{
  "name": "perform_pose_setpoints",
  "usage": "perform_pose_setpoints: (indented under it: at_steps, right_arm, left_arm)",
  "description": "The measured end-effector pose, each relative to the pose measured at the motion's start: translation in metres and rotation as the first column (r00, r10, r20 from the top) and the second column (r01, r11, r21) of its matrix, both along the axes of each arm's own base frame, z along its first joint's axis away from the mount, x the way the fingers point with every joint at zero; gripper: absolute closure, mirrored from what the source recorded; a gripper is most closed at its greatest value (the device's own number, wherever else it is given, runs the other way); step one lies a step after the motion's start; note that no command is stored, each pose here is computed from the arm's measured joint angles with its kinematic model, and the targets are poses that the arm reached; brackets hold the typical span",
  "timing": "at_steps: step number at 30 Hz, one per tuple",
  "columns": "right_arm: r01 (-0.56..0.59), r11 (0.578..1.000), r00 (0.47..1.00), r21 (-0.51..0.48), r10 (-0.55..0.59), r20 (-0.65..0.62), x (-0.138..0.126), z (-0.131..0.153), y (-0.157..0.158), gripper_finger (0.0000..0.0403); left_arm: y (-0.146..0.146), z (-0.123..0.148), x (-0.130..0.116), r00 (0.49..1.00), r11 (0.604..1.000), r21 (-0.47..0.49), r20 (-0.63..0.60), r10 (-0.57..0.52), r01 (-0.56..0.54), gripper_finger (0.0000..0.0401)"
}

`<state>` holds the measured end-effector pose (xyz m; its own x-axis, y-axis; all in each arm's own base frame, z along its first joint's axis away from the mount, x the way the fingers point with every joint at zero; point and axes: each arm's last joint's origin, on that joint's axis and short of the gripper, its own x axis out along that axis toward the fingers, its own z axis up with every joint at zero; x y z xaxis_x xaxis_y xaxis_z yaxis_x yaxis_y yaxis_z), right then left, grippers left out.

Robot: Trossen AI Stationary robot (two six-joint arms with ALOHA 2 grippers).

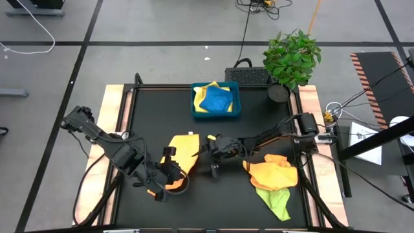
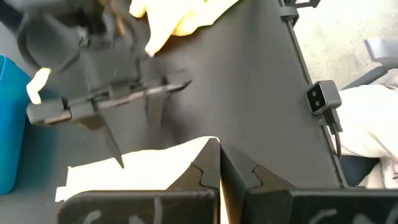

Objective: Fold microfiber towels
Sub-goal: Fold the left orange microfiber towel

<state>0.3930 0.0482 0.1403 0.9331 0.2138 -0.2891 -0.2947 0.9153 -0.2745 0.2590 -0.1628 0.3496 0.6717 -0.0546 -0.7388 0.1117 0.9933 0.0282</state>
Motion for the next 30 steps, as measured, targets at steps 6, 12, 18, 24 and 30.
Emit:
perform_pose_setpoints:
  at_steps: [6, 12, 18, 24, 30]
  right_arm:
    - [0.06, 0.998, 0.992, -0.021, -0.062, -0.114, 0.003, -0.035, -0.024, 0.0199]
    - [0.145, 0.981, 0.976, -0.132, -0.164, -0.144, 0.003, -0.053, -0.043, 0.0199]
    - [0.154, 0.974, 0.973, -0.167, -0.179, -0.148, 0.003, -0.056, -0.048, 0.02]
    - [0.13, 0.969, 0.978, -0.211, -0.16, -0.135, 0.003, -0.056, -0.048, 0.02]
    - [0.12, 0.967, 0.969, -0.227, -0.164, -0.187, 0.001, -0.059, -0.049, 0.0214]
  left_arm:
    - [-0.005, 0.0, -0.003, 1.0, 1.0, 0.003, 0.002, -0.016, 0.016, 0.0401]
    - [-0.014, 0.003, -0.011, 0.999, 0.999, -0.017, -0.011, -0.032, 0.032, 0.0401]
    - [-0.026, 0.022, -0.027, 0.999, 0.999, 0.0, 0.023, -0.047, 0.047, 0.0401]
    - [-0.032, 0.027, -0.036, 0.999, 1.0, 0.002, 0.03, -0.016, 0.016, 0.0401]
    - [-0.028, 0.018, -0.051, 0.993, 0.997, 0.018, -0.091, 0.082, -0.08, 0.0401]
